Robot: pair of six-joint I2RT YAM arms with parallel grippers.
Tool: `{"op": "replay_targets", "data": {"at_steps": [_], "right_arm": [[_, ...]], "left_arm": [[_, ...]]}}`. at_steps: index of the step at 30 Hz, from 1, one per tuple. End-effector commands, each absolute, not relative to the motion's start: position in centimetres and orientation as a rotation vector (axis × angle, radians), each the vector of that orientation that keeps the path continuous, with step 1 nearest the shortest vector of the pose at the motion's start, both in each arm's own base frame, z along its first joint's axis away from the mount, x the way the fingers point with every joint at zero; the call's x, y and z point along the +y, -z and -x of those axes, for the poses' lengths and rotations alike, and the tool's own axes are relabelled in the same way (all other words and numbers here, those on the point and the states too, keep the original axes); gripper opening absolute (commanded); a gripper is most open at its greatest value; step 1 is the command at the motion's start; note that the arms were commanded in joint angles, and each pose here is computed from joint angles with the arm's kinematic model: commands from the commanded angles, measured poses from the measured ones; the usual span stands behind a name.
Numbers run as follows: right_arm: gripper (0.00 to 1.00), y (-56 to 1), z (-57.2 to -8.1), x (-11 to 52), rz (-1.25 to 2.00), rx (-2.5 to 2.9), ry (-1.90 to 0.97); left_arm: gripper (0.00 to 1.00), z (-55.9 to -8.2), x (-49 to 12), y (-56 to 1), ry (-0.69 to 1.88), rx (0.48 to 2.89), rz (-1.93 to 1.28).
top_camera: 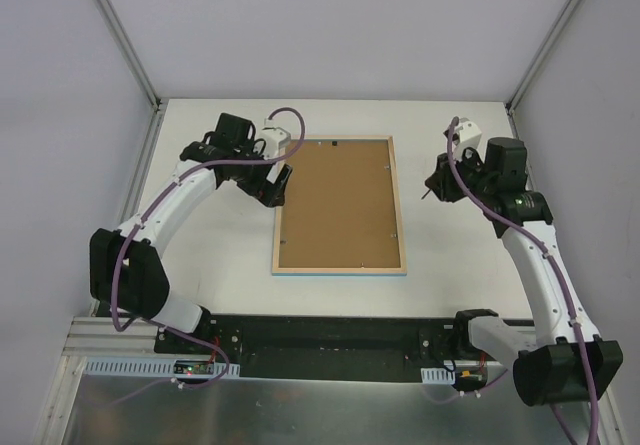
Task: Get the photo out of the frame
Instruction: Release the photo frame item from the photo frame.
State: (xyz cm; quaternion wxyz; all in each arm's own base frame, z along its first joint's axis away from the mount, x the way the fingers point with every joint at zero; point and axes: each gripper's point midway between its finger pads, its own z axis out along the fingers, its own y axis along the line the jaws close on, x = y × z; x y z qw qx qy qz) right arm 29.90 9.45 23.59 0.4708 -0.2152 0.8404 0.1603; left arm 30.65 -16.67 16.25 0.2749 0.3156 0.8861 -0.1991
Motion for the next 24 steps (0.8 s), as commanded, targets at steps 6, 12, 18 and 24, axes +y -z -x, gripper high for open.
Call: {"op": "replay_targets", "data": {"at_steps": [6, 12, 18, 24], "right_arm": [[0.01, -24.3, -31.9, 11.5, 0.66, 1.92, -0.439], [0.01, -21.0, -33.0, 13.5, 0.72, 1.992, -0.47], [0.01, -17.6, -33.1, 14.7, 0.761, 2.048, -0.424], [0.01, -17.2, -33.2, 15.3, 0.747, 2.05, -0.427]], "left_arm": [[0.99, -34.1, -16.1, -11.1, 0.434, 2.469, -0.773], [0.99, -36.2, -16.6, -8.4, 0.426, 2.556, -0.705], [0.98, -38.2, -16.1, -7.3, 0.342, 2.584, -0.617], [0.93, -38.5, -16.1, -5.2, 0.336, 2.627, -0.549]]}}
